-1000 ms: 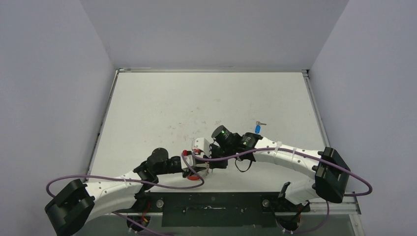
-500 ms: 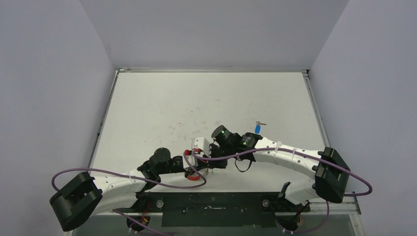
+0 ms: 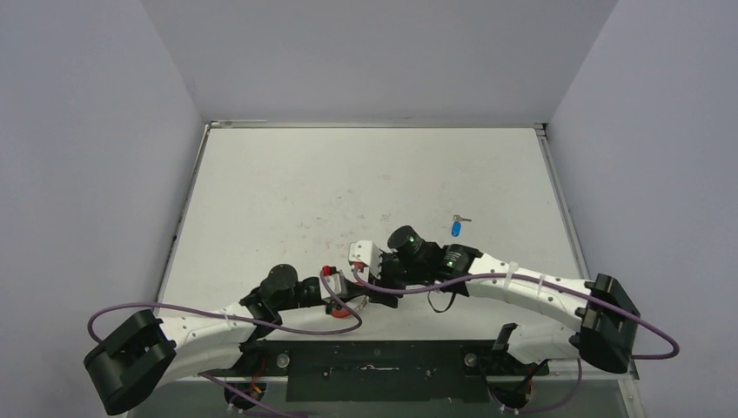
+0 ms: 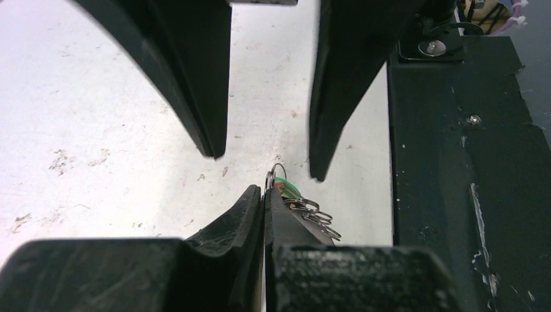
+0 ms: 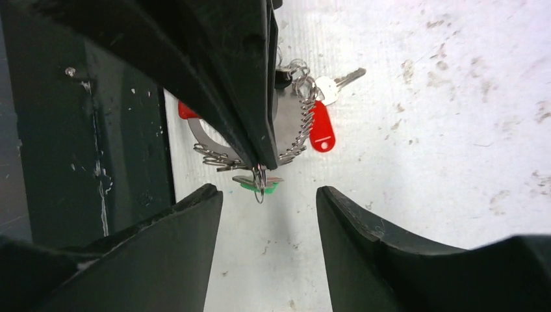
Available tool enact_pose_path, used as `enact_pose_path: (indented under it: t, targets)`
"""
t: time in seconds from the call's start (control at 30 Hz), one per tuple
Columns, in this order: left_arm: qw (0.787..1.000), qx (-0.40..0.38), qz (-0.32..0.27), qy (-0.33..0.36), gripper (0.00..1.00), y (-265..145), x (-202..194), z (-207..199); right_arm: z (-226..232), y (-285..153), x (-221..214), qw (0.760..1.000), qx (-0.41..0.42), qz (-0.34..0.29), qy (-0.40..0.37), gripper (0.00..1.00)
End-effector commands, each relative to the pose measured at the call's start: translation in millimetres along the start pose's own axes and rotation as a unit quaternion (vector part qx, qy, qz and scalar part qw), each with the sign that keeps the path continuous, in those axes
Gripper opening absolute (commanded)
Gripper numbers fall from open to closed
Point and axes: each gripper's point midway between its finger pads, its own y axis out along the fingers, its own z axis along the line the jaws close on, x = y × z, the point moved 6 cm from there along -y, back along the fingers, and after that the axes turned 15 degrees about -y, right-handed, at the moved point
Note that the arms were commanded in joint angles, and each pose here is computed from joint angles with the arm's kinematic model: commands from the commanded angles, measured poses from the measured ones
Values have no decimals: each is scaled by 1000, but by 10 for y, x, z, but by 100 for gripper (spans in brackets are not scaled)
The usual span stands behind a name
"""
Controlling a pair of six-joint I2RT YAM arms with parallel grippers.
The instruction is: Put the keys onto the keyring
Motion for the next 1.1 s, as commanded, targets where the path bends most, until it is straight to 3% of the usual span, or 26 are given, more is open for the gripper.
enact_pose_path:
  t: [0.0,0.23,0.4,1.07]
  targets:
    - [998,22,-65,12,0,-34,228,2,-122,-217,205,993,-71,-90,-24,57]
    - [994,30,-109,7,0,-115,333,-39,-60,-371,205,981,-61,-180,-49,55]
    - [991,21,-134,12,0,-148,394,-81,-11,-351,234,973,-45,-213,-70,46]
    - [990,21,-139,10,0,-164,403,-91,-128,-96,94,984,-44,-164,-44,0]
